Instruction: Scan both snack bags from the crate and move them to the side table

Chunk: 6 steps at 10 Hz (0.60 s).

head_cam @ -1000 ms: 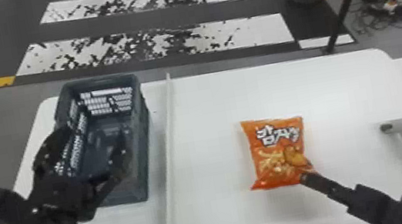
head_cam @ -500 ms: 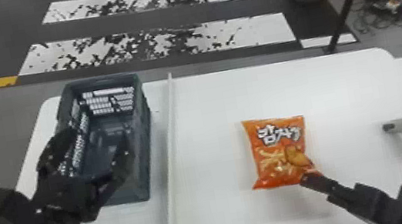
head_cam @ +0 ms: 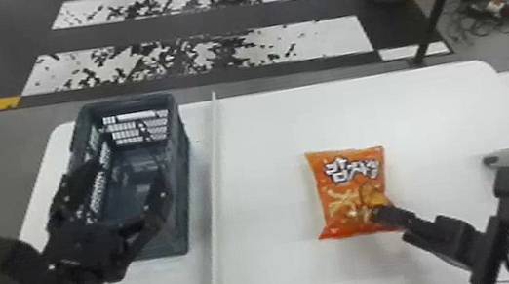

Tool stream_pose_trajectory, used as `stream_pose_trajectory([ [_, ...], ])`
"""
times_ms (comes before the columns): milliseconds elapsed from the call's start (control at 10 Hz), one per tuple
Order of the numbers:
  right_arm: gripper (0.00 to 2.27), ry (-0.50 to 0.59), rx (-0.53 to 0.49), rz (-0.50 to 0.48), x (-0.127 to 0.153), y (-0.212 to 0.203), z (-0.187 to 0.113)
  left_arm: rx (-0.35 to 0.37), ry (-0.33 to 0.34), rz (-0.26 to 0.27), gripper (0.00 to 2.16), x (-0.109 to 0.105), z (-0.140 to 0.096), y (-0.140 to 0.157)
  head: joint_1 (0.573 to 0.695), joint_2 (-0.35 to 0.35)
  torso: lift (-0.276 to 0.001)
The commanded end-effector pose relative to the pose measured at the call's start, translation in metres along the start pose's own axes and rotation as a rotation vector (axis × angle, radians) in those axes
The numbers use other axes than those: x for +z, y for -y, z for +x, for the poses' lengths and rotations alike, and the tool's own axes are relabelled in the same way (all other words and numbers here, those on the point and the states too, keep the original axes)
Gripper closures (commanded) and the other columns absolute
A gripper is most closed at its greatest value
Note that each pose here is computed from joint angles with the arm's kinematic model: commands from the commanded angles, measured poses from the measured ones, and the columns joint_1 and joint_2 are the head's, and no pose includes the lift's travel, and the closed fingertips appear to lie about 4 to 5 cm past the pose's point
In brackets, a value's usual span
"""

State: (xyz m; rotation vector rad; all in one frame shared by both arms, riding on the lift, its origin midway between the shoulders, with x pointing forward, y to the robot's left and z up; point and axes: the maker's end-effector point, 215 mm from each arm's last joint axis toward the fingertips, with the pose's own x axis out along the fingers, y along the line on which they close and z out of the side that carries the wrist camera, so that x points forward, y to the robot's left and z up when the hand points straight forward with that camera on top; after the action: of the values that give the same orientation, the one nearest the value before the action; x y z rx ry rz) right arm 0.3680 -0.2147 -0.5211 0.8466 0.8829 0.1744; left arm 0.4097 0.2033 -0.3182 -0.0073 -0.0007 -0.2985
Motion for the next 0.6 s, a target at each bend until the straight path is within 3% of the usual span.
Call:
stream_pose_trajectory([
  [0,0.23,-0.01,0.004,0.022,0.006,0.003,0.01,-0.002,-0.001,0.002,0.1,0.0,0.0,0.0,0.695,-0.016,-0.075],
  [100,0.94,-0.013,0.023,0.028,0.01,0.001,0.013,-0.002,-0.003,0.001,0.1,-0.001,0.0,0.0,0.695,-0.018,-0.075],
  [200,2.04,-0.027,-0.002,0.026,0.008,0.008,0.013,-0.003,-0.008,0.001,0.1,-0.002,0.0,0.0,0.695,-0.016,-0.075],
  [300,2.25,-0.02,-0.008,0.026,0.011,0.012,0.01,-0.004,-0.008,0.002,0.1,-0.003,0.0,0.0,0.695,-0.017,-0.075],
  [500,2.25,0.01,0.03,0.027,0.019,0.009,0.002,-0.004,-0.012,0.0,0.1,-0.005,0.0,0.0,0.695,-0.027,-0.075],
])
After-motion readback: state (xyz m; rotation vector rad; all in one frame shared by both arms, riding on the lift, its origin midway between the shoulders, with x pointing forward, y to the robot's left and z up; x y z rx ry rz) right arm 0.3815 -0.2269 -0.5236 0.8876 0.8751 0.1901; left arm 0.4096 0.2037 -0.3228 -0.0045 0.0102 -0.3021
